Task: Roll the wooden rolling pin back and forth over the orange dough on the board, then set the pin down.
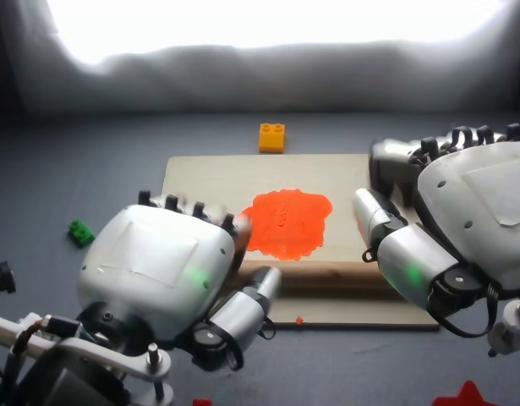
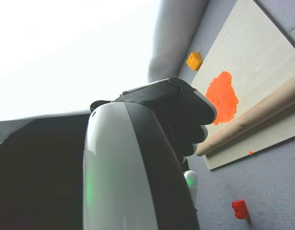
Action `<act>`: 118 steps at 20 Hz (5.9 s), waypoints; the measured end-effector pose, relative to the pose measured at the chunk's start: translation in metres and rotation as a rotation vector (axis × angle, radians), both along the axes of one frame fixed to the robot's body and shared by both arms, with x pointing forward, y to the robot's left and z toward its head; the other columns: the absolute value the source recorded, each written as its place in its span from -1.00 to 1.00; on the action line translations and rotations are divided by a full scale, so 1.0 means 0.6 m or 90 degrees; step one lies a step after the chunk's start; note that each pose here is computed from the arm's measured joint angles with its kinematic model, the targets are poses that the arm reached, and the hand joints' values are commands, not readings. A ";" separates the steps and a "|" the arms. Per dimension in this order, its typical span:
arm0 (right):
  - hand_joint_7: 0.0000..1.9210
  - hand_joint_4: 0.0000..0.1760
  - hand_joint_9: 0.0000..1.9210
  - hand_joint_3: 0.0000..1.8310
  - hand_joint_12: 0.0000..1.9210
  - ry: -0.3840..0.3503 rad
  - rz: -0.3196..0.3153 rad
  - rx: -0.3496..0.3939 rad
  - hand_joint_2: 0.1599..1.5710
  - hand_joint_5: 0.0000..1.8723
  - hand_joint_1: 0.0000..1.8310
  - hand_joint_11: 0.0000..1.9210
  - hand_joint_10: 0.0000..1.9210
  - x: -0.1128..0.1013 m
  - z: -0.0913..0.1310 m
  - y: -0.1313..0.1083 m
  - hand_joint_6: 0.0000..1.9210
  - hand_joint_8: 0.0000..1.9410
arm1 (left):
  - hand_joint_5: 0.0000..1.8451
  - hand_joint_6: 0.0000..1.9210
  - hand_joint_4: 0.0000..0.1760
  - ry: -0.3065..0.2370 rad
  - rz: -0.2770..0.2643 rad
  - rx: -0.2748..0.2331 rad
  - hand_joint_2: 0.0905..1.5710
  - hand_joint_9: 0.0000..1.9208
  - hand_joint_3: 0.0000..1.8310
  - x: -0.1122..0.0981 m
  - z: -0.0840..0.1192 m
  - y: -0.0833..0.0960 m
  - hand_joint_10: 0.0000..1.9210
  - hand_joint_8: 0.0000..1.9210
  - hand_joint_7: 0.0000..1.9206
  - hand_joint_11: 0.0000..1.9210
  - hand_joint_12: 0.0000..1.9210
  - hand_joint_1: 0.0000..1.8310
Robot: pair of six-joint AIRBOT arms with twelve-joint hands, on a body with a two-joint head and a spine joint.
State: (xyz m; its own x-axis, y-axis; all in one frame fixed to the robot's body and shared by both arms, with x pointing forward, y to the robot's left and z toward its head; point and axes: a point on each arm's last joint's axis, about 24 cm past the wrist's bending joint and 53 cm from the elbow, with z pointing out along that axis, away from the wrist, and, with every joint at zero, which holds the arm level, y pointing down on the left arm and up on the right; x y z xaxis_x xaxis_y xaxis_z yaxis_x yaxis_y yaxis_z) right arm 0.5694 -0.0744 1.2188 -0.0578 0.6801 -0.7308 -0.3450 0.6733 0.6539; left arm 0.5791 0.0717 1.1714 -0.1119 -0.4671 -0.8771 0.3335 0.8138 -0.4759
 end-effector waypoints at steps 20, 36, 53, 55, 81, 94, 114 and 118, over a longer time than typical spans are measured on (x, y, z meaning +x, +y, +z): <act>-0.89 -1.00 -0.95 -1.00 -0.95 0.073 0.007 0.023 0.91 -0.87 -1.00 -1.00 -1.00 0.025 -0.108 0.036 -1.00 -1.00 | -1.00 -1.00 -1.00 0.046 0.038 -0.074 0.82 -1.00 -1.00 0.017 -0.090 0.014 -1.00 -1.00 -0.99 -1.00 -1.00 -1.00; -0.84 -1.00 -0.92 -0.99 -0.99 0.078 0.015 -0.001 0.99 -0.83 -1.00 -0.98 -0.99 0.046 -0.203 0.068 -0.99 -0.99 | -0.98 -0.99 -1.00 0.046 0.014 -0.091 0.85 -0.98 -0.99 0.028 -0.143 -0.015 -0.99 -0.99 -0.96 -1.00 -1.00 -1.00; -0.89 -1.00 -0.96 -0.97 -1.00 0.132 -0.020 0.012 1.00 -0.87 -1.00 -1.00 -1.00 0.072 -0.257 0.075 -1.00 -1.00 | -0.96 -1.00 -1.00 0.047 0.033 -0.090 0.86 -1.00 -0.99 0.048 -0.167 0.000 -1.00 -1.00 -0.97 -1.00 -1.00 -1.00; -0.87 -1.00 -0.94 -0.97 -0.99 0.130 -0.025 0.009 1.00 -0.86 -1.00 -0.99 -0.99 0.077 -0.261 0.073 -0.99 -0.99 | -0.96 -1.00 -1.00 0.046 0.032 -0.089 0.86 -1.00 -0.99 0.050 -0.170 -0.003 -1.00 -1.00 -0.98 -1.00 -1.00 -1.00; -0.86 -1.00 -0.94 -0.98 -0.99 0.122 -0.035 0.005 1.00 -0.86 -1.00 -0.98 -0.99 0.106 -0.263 0.059 -0.99 -0.99 | -0.96 -1.00 -1.00 0.038 0.036 -0.091 0.84 -1.00 -1.00 0.086 -0.174 -0.004 -1.00 -1.00 -0.98 -1.00 -1.00 -1.00; -0.85 -1.00 -0.95 -0.98 -0.99 0.118 -0.039 0.007 1.00 -0.86 -1.00 -1.00 -1.00 0.123 -0.262 0.053 -1.00 -1.00 | -0.96 -1.00 -1.00 0.032 0.033 -0.089 0.86 -1.00 -1.00 0.113 -0.168 -0.009 -1.00 -1.00 -0.99 -1.00 -1.00 -1.00; -0.85 -1.00 -0.92 -0.94 -0.91 0.123 -0.058 0.022 1.00 -0.85 -1.00 -1.00 -1.00 0.161 -0.263 0.031 -1.00 -1.00 | -0.92 -0.99 -1.00 0.022 0.039 -0.103 0.87 -1.00 -0.99 0.148 -0.164 -0.005 -1.00 -0.99 -0.96 -1.00 -1.00 -1.00; -0.90 -1.00 -0.96 -0.94 -0.85 0.119 -0.067 0.027 1.00 -0.90 -1.00 -1.00 -1.00 0.173 -0.256 0.024 -1.00 -1.00 | -0.96 -1.00 -1.00 0.028 0.039 -0.120 0.88 -1.00 -0.99 0.157 -0.167 -0.006 -1.00 -1.00 -0.98 -1.00 -1.00 -1.00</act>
State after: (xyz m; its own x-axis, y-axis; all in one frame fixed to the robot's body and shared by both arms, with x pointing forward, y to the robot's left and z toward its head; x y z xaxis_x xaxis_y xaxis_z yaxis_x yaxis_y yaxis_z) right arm 0.6731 -0.0603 1.0650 -0.1168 0.7194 -0.6847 -0.1451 0.6697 0.7283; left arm 0.6731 0.0682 1.0711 -0.1147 -0.6297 -0.7683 0.2617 0.7269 -0.6349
